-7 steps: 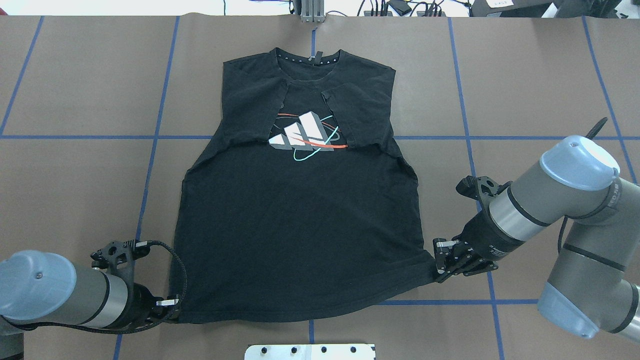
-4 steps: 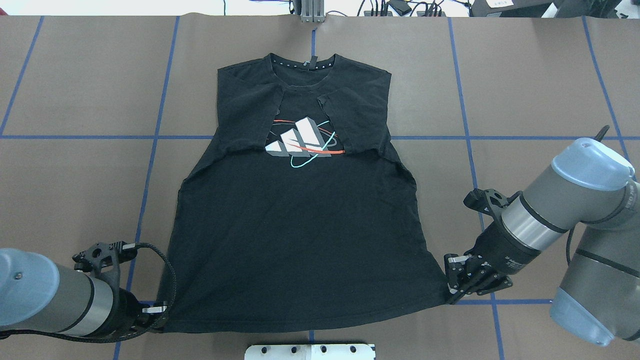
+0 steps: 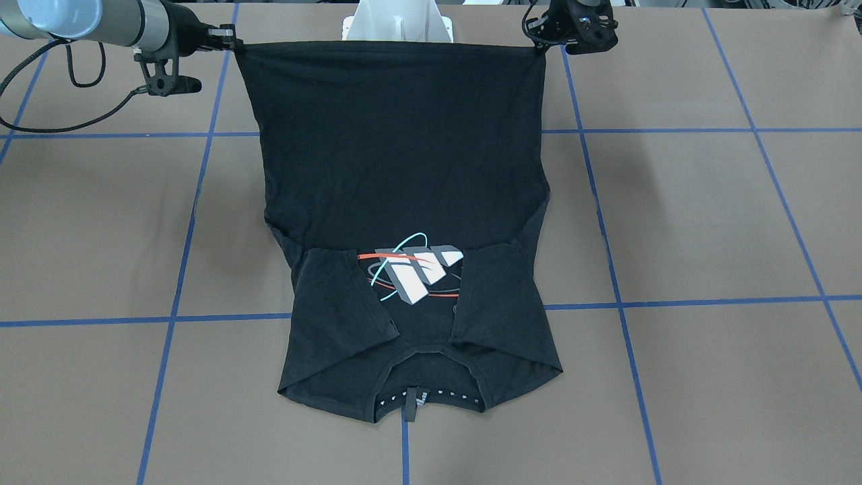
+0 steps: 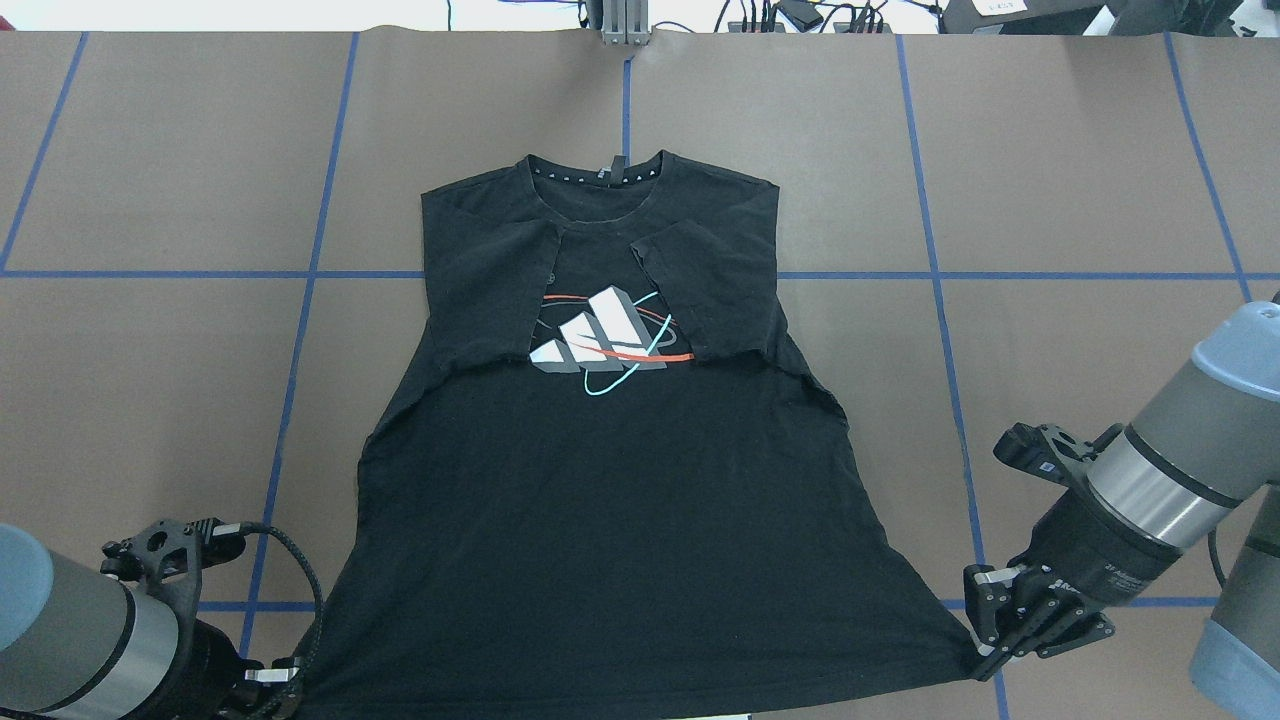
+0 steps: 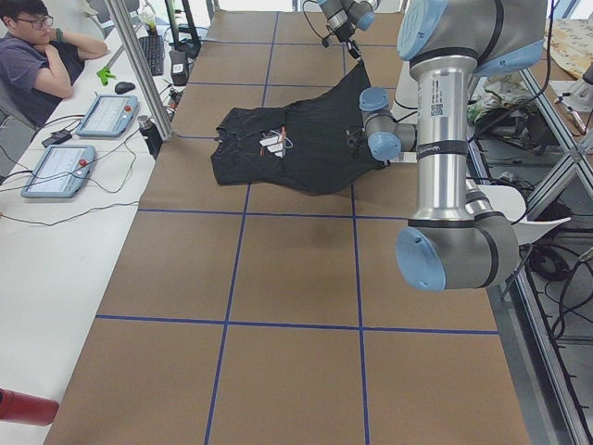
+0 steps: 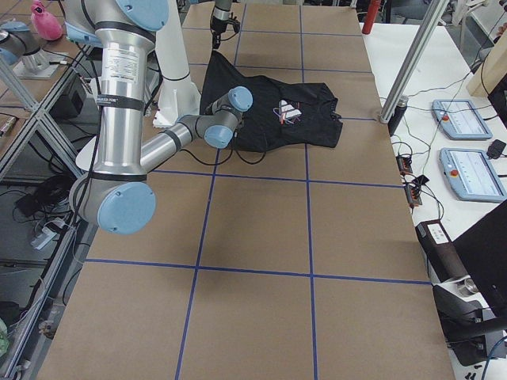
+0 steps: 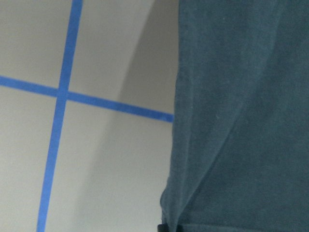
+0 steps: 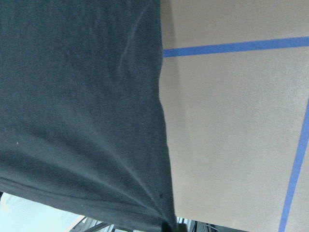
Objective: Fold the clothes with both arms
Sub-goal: 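Lift both hem corners and carry them toward the collar with both grippers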
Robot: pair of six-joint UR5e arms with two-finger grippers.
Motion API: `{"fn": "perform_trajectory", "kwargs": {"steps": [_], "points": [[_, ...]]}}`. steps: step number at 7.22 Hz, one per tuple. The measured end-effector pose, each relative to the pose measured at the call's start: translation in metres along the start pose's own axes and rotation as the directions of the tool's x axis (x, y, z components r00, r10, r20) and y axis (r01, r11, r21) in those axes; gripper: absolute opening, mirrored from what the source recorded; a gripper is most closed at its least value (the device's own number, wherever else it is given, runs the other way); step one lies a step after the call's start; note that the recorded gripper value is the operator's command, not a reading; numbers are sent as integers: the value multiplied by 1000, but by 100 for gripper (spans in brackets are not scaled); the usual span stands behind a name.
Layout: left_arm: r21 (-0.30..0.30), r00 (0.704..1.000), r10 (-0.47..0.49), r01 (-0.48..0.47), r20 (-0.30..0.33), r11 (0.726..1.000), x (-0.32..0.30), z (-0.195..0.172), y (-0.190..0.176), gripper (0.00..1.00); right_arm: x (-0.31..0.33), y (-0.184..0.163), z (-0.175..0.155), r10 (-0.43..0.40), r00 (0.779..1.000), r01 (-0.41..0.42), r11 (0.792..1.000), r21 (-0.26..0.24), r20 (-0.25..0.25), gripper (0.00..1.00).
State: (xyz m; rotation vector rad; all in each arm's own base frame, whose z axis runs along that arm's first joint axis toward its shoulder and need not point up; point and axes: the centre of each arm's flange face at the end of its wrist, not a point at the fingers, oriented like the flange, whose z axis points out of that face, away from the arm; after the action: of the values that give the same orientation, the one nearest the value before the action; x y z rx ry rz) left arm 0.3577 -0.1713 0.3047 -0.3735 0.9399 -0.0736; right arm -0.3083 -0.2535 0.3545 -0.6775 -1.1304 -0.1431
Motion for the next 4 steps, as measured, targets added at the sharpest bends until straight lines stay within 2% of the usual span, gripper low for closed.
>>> {"fn": "perform_trajectory", "kwargs": {"steps": [2,4], "points": [[-22,999,10,-10,-31,1000,15,-5,1,0,0,-8,-8,8,1000,-8,1000,17,11,0],[57,994,-8,14,-105,998,35,-31,-35,0,-6,-36,-28,23,999,-26,996,80,41,0]]}}
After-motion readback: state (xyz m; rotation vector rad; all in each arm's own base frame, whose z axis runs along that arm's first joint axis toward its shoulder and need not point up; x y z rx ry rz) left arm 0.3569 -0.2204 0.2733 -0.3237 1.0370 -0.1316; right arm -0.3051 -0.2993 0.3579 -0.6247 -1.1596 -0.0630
